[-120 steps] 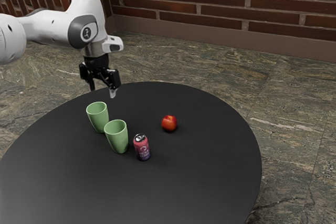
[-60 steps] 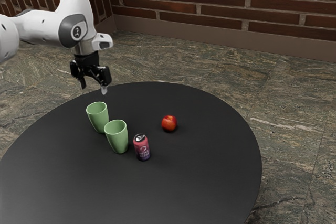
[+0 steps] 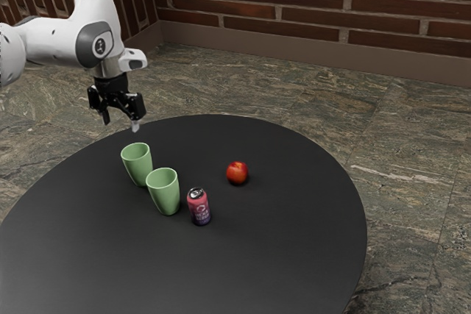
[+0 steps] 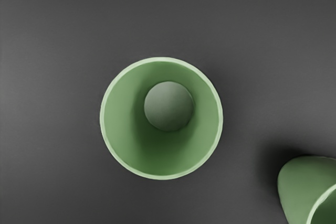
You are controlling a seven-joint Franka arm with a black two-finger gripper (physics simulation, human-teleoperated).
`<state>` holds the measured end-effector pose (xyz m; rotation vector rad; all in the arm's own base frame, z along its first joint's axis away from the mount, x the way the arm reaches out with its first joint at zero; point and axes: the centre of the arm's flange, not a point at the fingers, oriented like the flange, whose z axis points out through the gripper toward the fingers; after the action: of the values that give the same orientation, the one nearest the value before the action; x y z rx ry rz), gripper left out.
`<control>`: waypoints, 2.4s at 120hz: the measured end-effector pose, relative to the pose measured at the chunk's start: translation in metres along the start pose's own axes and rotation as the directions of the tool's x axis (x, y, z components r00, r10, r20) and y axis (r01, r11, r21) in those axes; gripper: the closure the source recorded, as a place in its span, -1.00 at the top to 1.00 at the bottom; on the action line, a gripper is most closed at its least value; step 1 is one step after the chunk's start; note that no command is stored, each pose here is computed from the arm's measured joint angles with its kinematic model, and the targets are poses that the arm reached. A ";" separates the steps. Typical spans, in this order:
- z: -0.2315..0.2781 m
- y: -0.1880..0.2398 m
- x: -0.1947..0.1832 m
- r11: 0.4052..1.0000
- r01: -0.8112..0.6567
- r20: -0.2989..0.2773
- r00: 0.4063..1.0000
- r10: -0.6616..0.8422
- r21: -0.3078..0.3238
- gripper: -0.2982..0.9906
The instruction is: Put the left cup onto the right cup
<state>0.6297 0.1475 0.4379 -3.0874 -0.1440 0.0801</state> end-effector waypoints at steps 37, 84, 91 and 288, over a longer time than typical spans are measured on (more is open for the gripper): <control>0.010 -0.022 0.009 0.998 -0.063 -0.007 0.998 0.063 0.005 0.51; 0.018 -0.027 0.036 0.978 -0.207 -0.040 0.977 0.208 0.023 0.51; 0.021 -0.028 0.038 0.974 -0.225 -0.039 0.973 0.226 0.024 0.50; 0.092 -0.035 0.045 0.928 -0.373 -0.017 0.928 0.373 0.001 0.50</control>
<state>0.6660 0.1909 0.3455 -3.0711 0.4480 0.0666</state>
